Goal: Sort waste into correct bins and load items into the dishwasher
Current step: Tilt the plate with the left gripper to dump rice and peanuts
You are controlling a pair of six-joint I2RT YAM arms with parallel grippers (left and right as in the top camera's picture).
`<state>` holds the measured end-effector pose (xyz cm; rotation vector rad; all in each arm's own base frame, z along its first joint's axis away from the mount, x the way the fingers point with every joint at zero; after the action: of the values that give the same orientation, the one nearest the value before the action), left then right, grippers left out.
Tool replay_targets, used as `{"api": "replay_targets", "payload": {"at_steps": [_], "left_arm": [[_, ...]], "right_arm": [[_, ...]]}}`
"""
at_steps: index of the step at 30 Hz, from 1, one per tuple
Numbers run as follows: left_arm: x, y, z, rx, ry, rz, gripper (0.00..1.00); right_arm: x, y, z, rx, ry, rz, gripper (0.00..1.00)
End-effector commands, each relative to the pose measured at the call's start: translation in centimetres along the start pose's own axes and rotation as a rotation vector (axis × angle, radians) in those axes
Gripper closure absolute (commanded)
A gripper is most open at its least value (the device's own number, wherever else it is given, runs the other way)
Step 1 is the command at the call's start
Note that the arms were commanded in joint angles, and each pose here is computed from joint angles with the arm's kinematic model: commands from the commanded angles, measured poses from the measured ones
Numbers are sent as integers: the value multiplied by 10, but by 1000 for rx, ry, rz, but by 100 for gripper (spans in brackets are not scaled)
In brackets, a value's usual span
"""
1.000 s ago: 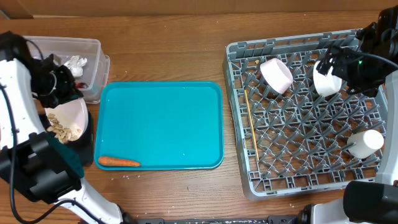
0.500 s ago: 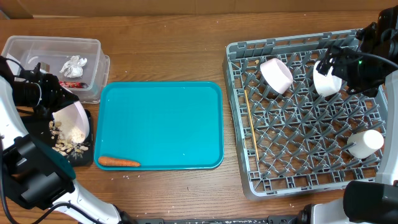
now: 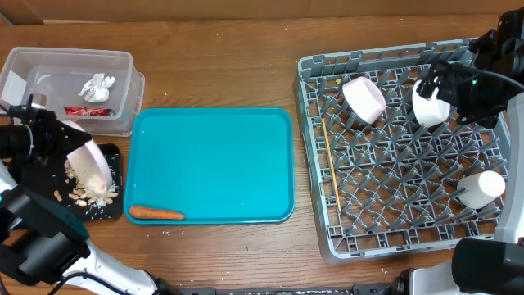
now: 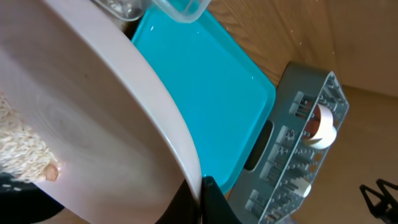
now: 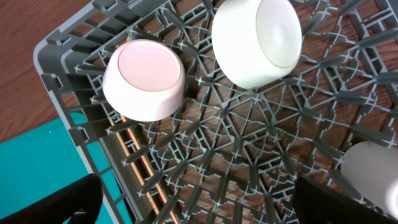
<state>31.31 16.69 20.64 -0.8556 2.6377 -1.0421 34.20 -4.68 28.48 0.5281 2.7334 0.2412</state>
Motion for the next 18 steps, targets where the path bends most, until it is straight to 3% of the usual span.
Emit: {"api": "replay_targets", "payload": {"at_steps": [1, 4, 6, 8, 10, 11, 13, 15, 17, 18], "left_arm": [[0, -5, -9, 57, -40, 75, 96], [-3, -7, -11, 79, -60, 85, 96], [-5, -5, -10, 70, -60, 11, 96], [-8, -4, -10, 63, -72, 52, 96], [-7, -3, -9, 62, -62, -29, 96], [-6, -4, -10, 67, -64, 28, 96], [-6, -5, -9, 76, -59, -28, 96], [-3, -12, -11, 108, -63, 93, 96], [-4, -6, -10, 81, -55, 3, 96], [-1, -10, -12, 110, -50, 46, 96]], "right_arm": [[1, 2, 0, -6, 2, -8, 0], [2, 2, 0, -6, 5, -8, 0], [2, 2, 0, -6, 6, -7, 0], [2, 2, 0, -5, 7, -7, 0], [2, 2, 0, -5, 7, -7, 0], [2, 2, 0, -5, 9, -7, 0], [3, 2, 0, -5, 10, -7, 0], [3, 1, 0, -4, 13, -6, 0], [3, 1, 0, -4, 13, -6, 0], [3, 1, 0, -4, 14, -6, 0]]}}
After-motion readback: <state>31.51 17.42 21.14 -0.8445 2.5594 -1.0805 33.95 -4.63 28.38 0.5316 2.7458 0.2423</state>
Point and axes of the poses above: each gripper's point midway between its finger pads, its own z axis out along the fingers, its own y axis along the line the jaws close on, x = y × z, the point moved 3 cm from there along -z, back along the fingers, and after that the axes turned 1 degree about -z, right-handed, at the moved point
